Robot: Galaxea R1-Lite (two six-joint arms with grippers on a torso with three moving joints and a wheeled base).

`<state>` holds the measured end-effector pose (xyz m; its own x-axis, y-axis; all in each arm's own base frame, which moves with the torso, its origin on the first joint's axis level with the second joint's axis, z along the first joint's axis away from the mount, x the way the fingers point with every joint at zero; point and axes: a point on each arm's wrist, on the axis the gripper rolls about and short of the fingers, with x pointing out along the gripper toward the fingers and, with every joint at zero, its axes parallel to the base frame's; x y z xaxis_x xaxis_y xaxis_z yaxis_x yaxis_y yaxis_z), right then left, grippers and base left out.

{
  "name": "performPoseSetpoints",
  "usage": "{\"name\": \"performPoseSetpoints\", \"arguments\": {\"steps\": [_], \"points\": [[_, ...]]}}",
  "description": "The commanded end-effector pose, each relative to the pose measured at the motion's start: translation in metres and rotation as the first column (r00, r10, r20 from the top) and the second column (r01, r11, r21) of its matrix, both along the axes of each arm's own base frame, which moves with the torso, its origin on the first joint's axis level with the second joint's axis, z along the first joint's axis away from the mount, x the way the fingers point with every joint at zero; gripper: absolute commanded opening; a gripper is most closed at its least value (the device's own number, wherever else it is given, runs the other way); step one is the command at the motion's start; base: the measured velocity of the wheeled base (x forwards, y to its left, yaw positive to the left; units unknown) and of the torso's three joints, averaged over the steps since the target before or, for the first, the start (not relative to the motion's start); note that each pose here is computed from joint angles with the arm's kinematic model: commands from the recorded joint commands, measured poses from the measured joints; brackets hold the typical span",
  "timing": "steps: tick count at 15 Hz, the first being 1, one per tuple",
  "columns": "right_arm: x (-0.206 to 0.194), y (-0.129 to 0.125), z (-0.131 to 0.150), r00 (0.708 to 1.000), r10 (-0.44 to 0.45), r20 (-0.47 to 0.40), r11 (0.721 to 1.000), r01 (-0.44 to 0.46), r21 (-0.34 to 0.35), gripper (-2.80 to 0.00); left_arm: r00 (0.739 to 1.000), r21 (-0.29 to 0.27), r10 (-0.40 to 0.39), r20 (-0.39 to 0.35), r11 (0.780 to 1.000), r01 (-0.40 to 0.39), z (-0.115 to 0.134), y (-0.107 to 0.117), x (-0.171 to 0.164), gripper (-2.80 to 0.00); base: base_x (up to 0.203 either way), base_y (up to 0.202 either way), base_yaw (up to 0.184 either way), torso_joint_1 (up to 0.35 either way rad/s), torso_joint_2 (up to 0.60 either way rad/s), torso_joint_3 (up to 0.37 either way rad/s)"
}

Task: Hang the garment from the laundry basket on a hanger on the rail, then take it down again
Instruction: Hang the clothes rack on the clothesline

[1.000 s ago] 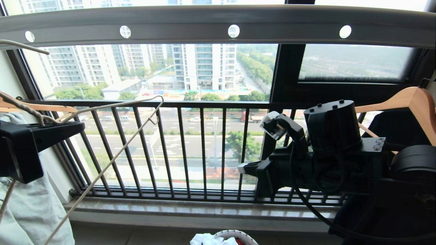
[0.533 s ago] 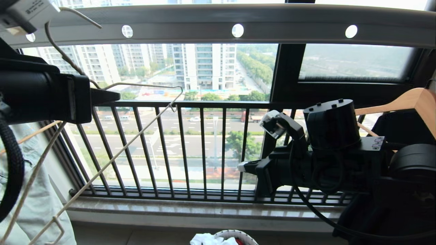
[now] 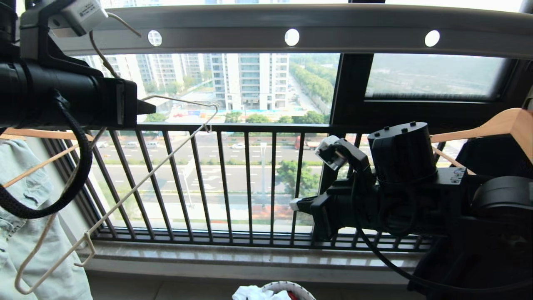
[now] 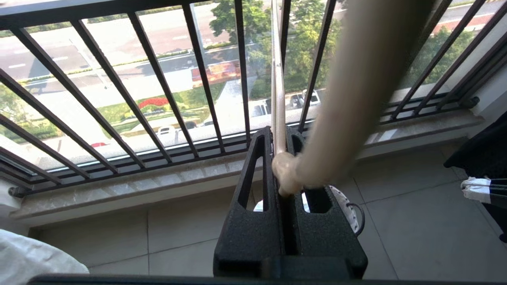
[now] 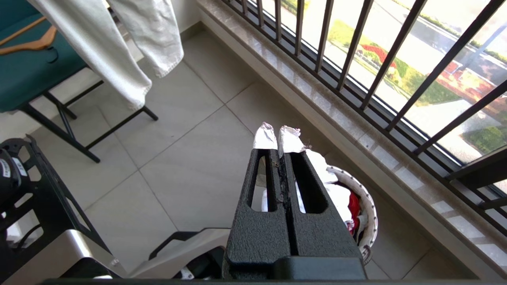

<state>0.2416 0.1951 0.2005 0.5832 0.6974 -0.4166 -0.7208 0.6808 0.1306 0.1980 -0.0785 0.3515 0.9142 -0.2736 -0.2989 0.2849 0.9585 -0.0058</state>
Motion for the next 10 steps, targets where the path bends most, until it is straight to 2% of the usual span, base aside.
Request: {"name": "performPoseSetpoints", "arguments": {"steps": [1, 6, 9, 10], "points": [[0.001, 0.001, -0.002, 1.000, 0.001, -0.006, 1.000, -0.001, -0.004, -2.80, 1.000, 0.007, 0.017, -0.013, 1.000, -0.017, -0.002, -0.001, 0.011, -2.80, 0.000, 0.000, 0.000, 0.000, 0.00, 0.000], [0.004, 0.003, -0.006, 1.000, -0.001, -0.014, 1.000, 0.001, -0.010, -2.80, 1.000, 0.026, 0.018, -0.025, 1.000, -0.017, -0.005, -0.008, 0.030, -2.80, 0.000, 0.000, 0.000, 0.000, 0.00, 0.000], [0.005, 0.003, -0.008, 1.000, -0.003, -0.017, 1.000, 0.003, -0.016, -2.80, 0.998, 0.079, 0.057, -0.012, 0.995, -0.056, -0.009, -0.004, 0.040, -2.80, 0.000, 0.000, 0.000, 0.000, 0.00, 0.000], [0.005, 0.004, -0.008, 1.000, -0.002, -0.015, 1.000, 0.002, -0.016, -2.80, 0.998, 0.082, 0.063, -0.003, 0.995, -0.063, -0.009, -0.004, 0.043, -2.80, 0.000, 0.000, 0.000, 0.000, 0.00, 0.000]]}}
